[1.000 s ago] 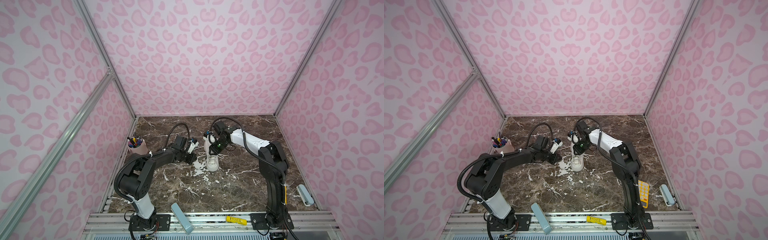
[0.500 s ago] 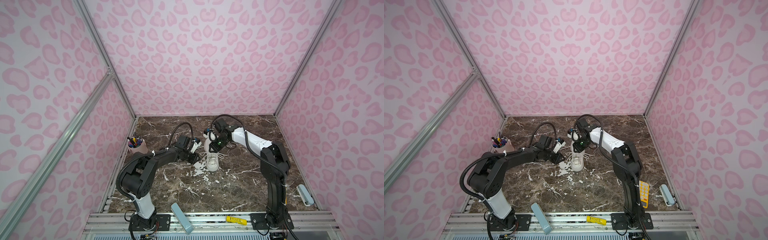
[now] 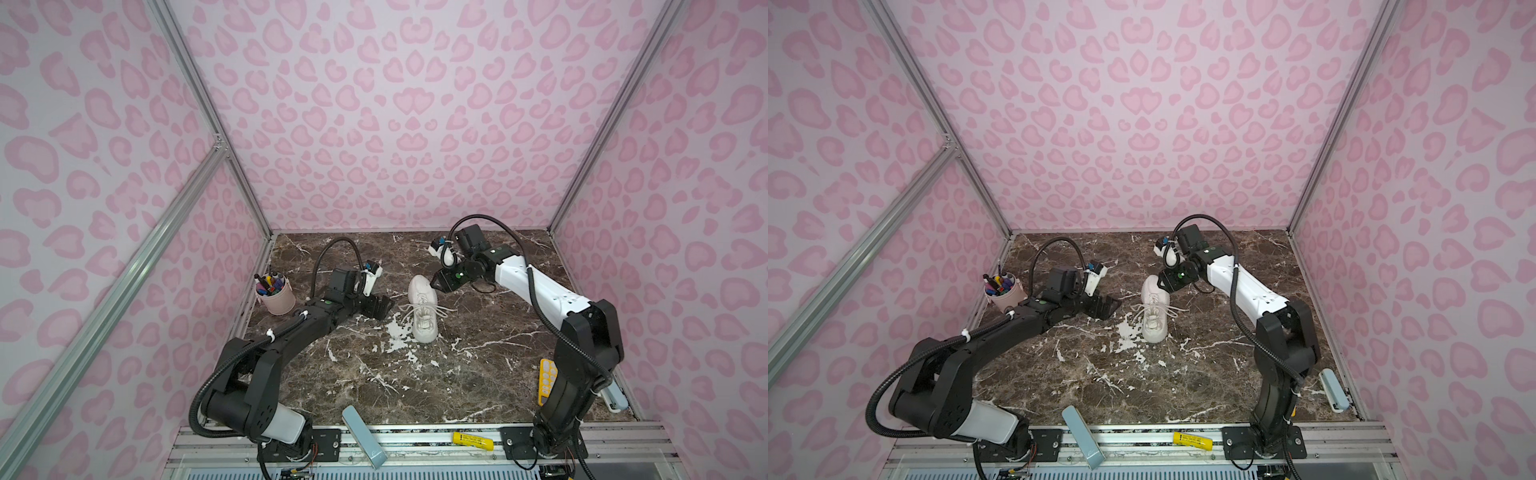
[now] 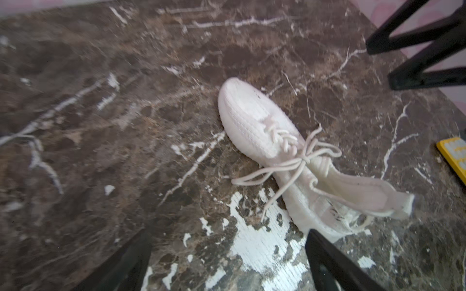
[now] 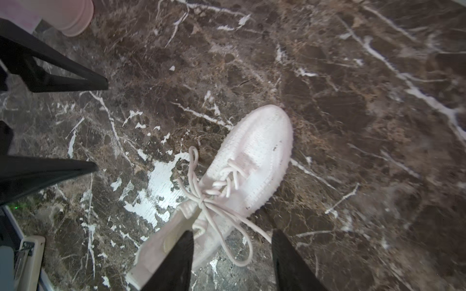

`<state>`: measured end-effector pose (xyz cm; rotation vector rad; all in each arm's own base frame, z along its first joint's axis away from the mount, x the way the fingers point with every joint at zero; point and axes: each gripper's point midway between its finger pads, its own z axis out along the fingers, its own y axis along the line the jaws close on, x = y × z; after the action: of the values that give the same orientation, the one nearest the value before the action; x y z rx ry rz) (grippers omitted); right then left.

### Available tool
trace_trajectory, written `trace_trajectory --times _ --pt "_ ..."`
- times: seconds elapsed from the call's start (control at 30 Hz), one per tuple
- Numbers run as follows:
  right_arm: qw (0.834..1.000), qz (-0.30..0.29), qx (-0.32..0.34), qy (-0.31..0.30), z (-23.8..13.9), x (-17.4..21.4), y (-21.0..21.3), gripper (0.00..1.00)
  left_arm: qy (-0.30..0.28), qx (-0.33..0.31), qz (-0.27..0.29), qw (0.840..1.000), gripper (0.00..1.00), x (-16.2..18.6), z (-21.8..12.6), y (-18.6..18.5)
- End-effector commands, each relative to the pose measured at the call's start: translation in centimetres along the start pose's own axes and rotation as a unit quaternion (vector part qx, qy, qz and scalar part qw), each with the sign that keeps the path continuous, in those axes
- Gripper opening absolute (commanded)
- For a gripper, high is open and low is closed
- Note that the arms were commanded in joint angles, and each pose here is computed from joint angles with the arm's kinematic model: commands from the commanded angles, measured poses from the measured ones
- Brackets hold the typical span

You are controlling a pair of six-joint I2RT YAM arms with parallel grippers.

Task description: Tie the shoes

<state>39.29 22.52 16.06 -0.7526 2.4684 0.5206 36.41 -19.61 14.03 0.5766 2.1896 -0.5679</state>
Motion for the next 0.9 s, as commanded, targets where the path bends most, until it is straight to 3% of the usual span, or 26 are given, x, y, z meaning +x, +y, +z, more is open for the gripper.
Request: trace_trajectory --times 0.0,0.03,0.1,0.2,0.3,0.4,0.47,0.63,0.73,0.87 --pt "0.998 0.038 0.028 -0.050 -1.4 -0.5 -2.8 0.75 -0.084 -0.028 0.019 0.996 0.97 -3.8 -2.3 1.0" --pt "0.996 0.047 0.038 -0.062 -2.1 -0.3 -3.8 0.79 -0.102 -0.041 0.024 0.994 0.97 -4.5 -3.2 1.4" --pt "0.993 0.066 0.063 -0.082 -3.5 0.2 -5.8 0.98 -0.132 -0.079 0.018 0.988 0.97 -5.3 -4.8 2.7" --pt "0.985 0.085 0.100 -0.109 -5.4 1.3 -8.2 0.98 -0.186 -0.144 0.003 0.972 0.97 -6.6 -7.4 4.7" --pt "0.969 0.118 0.156 -0.149 -7.4 2.5 -10.9 0.98 -0.233 -0.224 -0.046 0.945 0.97 -6.6 -10.0 7.8" --pt "0.938 0.159 0.226 -0.211 -9.5 4.3 -13.6 0.98 -0.253 -0.285 -0.079 0.921 0.97 -5.9 -12.0 10.8" --pt "0.906 0.179 0.287 -0.256 -11.0 5.8 -15.1 0.98 -0.264 -0.328 -0.086 0.903 0.97 -5.2 -13.4 12.7" --pt "0.836 0.217 0.403 -0.302 -12.9 10.6 -17.8 0.98 -0.287 -0.368 -0.099 0.879 0.97 -3.8 -15.2 15.4" --pt "0.813 0.218 0.449 -0.300 -13.0 12.8 -18.9 0.98 -0.293 -0.390 -0.096 0.868 0.97 -3.3 -15.5 16.1" --pt "0.795 0.202 0.480 -0.312 -13.2 14.0 -19.6 0.98 -0.273 -0.417 -0.080 0.863 0.97 -1.7 -14.9 17.2"
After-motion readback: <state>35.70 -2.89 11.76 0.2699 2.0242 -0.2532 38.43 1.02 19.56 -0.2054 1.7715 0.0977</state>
